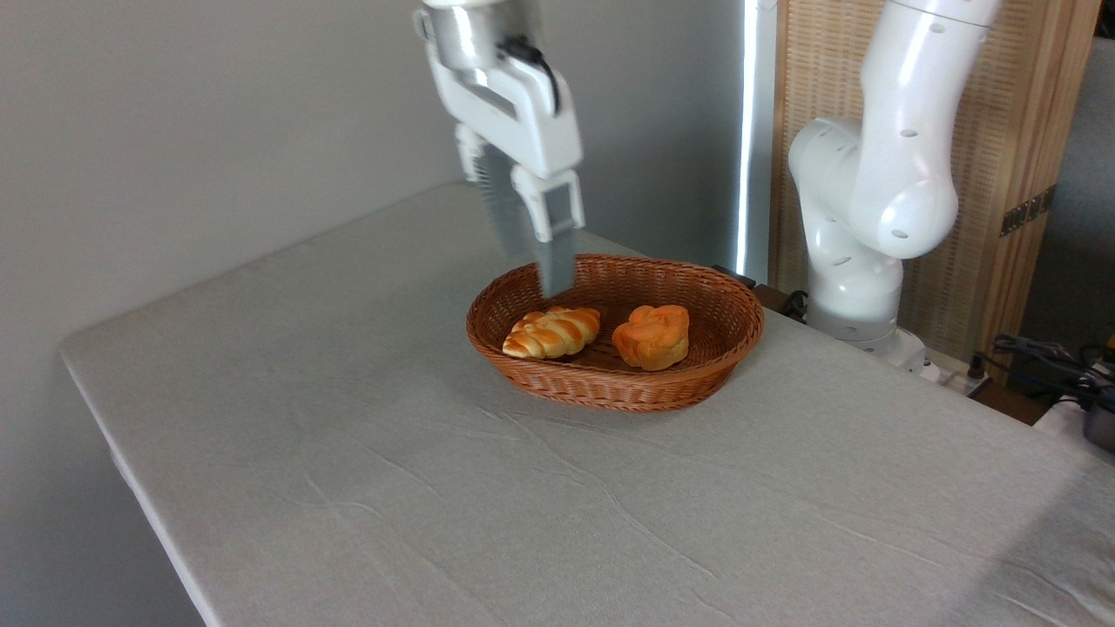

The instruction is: Put bread into the basket

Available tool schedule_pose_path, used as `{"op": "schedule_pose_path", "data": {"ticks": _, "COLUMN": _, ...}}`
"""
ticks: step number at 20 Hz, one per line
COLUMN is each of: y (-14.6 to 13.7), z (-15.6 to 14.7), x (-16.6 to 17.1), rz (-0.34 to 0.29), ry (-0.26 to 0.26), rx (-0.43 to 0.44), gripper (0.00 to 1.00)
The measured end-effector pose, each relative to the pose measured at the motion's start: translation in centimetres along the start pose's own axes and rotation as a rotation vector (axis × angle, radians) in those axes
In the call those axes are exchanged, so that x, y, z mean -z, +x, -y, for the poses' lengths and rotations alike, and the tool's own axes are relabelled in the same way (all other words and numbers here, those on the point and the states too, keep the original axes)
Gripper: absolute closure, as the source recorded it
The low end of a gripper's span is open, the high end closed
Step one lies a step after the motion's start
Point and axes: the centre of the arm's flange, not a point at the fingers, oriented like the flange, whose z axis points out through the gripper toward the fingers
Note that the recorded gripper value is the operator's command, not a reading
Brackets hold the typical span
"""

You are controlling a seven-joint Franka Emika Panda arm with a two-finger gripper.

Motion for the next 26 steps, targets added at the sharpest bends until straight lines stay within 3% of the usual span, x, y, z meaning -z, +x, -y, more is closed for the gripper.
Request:
{"op": "schedule_pose_path", "data": {"ticks": 3, "y": 1.5, "z": 4.9, "x": 2.5, "rz": -0.013, "ry": 0.058, "rx": 0.065, "gripper": 0.00}}
{"op": "schedule_pose_path", "data": {"ticks": 7, "y": 2.2, "z": 7.2, "x": 3.7, "rz": -0.022, "ry": 0.091, "rx": 0.102, "gripper": 0.00}}
{"op": "schedule_pose_path", "data": {"ticks": 14, "y": 2.9, "z": 8.1, "x": 3.5, "rz": -0.046, "ry": 0.068, "rx": 0.227, "gripper": 0.00}}
{"op": "schedule_pose_path", "data": {"ticks": 26, "y": 3.1, "z": 7.5, "x": 3.0, "rz": 0.005, "ry": 0.049, "rx": 0.213, "gripper": 0.00}}
